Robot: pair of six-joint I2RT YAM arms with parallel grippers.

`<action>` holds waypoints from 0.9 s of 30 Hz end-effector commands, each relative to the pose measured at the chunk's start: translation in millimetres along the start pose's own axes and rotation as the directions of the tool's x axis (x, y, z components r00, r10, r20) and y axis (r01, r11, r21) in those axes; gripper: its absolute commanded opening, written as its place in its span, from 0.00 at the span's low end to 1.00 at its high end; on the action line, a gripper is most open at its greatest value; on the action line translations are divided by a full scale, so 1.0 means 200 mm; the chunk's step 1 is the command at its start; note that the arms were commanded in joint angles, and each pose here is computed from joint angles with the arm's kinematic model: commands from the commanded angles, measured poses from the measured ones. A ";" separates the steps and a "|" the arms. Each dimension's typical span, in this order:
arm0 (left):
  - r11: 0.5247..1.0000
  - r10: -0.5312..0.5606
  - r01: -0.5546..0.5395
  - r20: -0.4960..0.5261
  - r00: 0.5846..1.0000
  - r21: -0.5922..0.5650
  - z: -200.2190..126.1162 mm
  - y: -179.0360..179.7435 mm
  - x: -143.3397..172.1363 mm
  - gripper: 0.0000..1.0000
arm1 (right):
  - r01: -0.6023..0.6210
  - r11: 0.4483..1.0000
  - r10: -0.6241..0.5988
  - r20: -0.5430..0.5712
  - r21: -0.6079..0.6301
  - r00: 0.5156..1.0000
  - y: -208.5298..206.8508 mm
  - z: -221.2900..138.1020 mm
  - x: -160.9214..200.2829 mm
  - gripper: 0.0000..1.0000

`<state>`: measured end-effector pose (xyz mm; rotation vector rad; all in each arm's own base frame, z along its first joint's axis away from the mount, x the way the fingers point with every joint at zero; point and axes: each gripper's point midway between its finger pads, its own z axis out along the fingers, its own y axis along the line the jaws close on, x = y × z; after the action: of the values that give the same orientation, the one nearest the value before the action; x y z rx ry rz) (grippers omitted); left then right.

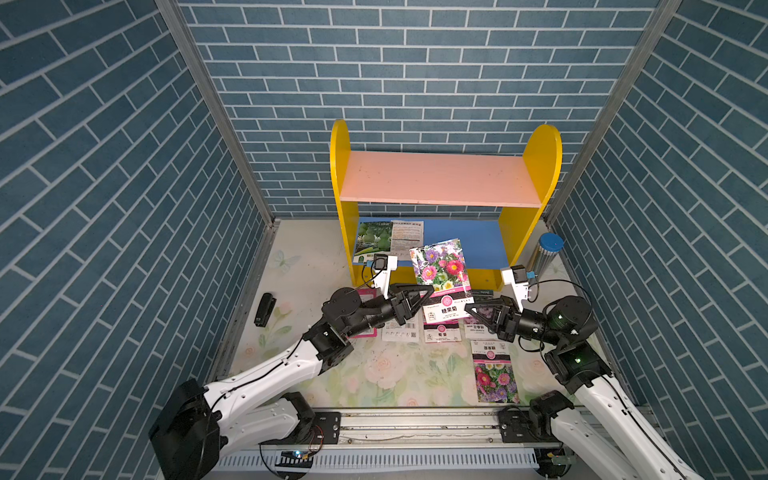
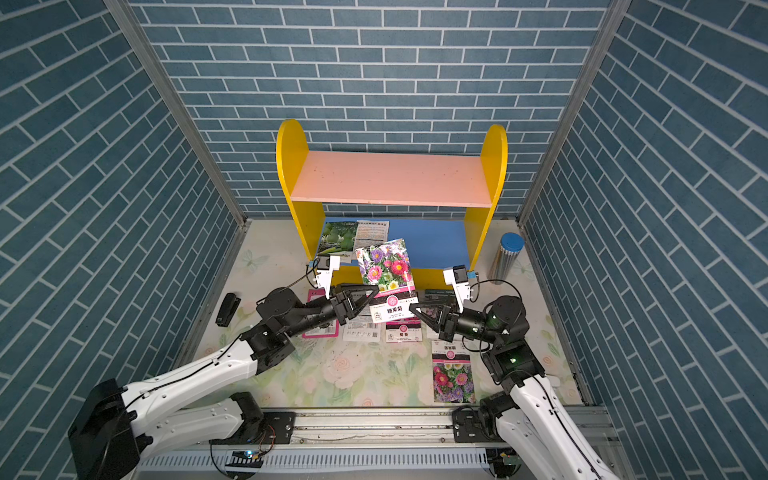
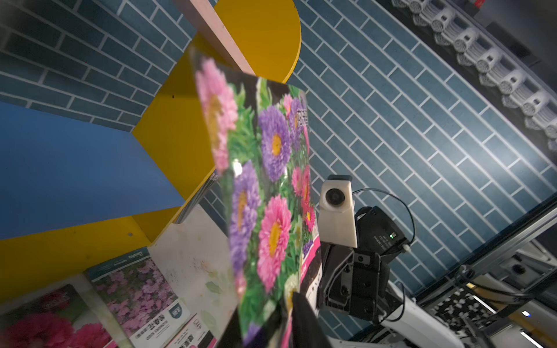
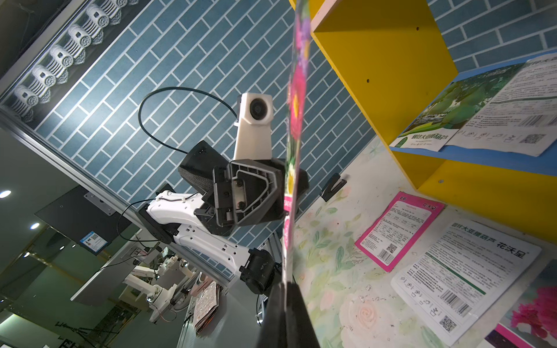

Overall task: Take the seed bag off the shelf
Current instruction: Pick up the seed packet from the shelf.

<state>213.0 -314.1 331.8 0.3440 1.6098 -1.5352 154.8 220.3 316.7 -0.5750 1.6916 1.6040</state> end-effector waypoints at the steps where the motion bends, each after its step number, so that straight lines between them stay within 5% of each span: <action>1: 1.000 0.025 -0.025 0.025 0.999 -0.003 -0.01 -0.03 -0.06 0.12 | 0.016 1.000 -0.016 -0.011 -0.005 1.000 0.00 0.00 0.01 0.00; 3: 1.000 0.023 -0.023 0.020 1.000 -0.002 -0.01 -0.03 -0.05 0.00 | 0.016 1.000 -0.016 -0.014 -0.001 1.000 0.00 0.01 0.01 0.00; 5: 1.000 0.021 -0.021 0.014 1.000 -0.004 0.00 -0.03 -0.05 0.00 | 0.015 1.000 -0.014 -0.022 0.014 1.000 -0.01 0.00 0.01 0.00; 11: 0.998 -0.004 0.000 -0.063 0.998 -0.065 -0.01 0.04 0.04 0.00 | 0.073 0.956 -0.057 -0.065 0.286 0.996 -0.15 -0.06 0.00 0.60; 17: 0.990 -0.099 0.083 -0.138 0.985 -0.118 -0.05 0.14 0.19 0.00 | 0.111 0.842 -0.037 -0.149 0.528 0.988 -0.23 -0.20 -0.02 1.00; 27: 0.951 -0.252 0.203 -0.209 0.945 -0.231 -0.07 0.21 0.51 0.00 | 0.123 0.792 0.039 -0.250 0.599 0.967 -0.16 -0.31 0.04 1.00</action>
<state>183.1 -324.4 241.1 0.2862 1.9879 -1.5171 174.3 167.5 304.1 -0.4497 2.1264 0.9527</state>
